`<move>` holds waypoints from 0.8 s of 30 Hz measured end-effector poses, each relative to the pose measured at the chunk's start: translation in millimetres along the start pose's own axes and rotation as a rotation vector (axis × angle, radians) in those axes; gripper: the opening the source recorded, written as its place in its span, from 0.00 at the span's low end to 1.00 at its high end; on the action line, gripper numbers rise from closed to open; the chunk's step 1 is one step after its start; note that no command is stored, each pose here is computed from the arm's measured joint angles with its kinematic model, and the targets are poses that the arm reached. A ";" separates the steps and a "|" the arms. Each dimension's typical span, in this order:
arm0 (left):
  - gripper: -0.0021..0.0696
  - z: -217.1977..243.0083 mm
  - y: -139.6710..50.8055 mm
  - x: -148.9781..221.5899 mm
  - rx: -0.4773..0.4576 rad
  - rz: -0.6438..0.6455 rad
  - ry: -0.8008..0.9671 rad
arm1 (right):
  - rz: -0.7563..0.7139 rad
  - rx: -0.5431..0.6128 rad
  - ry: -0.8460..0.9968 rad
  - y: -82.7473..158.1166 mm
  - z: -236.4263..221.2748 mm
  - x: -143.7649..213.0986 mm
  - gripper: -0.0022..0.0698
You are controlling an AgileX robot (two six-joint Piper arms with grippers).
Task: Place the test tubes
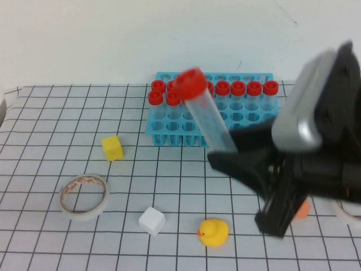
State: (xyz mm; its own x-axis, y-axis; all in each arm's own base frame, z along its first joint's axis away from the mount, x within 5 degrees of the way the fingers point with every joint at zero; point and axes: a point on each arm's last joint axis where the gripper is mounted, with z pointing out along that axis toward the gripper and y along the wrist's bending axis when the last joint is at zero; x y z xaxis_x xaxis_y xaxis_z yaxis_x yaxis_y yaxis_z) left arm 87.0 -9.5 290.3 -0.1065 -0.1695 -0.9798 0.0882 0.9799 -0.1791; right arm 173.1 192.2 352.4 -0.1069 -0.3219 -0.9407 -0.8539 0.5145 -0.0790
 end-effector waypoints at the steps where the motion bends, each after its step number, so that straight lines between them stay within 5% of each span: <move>1: 0.03 -0.6 -0.5 -5.7 0.001 -0.002 -0.038 | 0.005 -0.004 -0.003 2.5 0.9 6.5 0.36; 14: 0.03 37.6 -33.8 -51.5 0.200 0.051 0.004 | -0.022 -0.051 -0.032 19.3 7.4 23.3 0.36; 24: 0.03 61.3 -87.7 -40.6 0.455 0.031 0.007 | -0.020 0.013 -0.046 13.5 7.5 22.0 0.36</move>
State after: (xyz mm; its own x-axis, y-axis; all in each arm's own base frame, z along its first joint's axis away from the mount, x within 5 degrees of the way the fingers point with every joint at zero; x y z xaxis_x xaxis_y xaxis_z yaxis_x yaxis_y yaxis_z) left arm 144.3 -95.0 340.4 -0.1029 -0.1383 -0.9850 0.5176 0.8382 -0.1718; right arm 163.1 198.0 328.1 -0.0662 -0.2957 -0.9530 -0.8491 0.5184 -0.1019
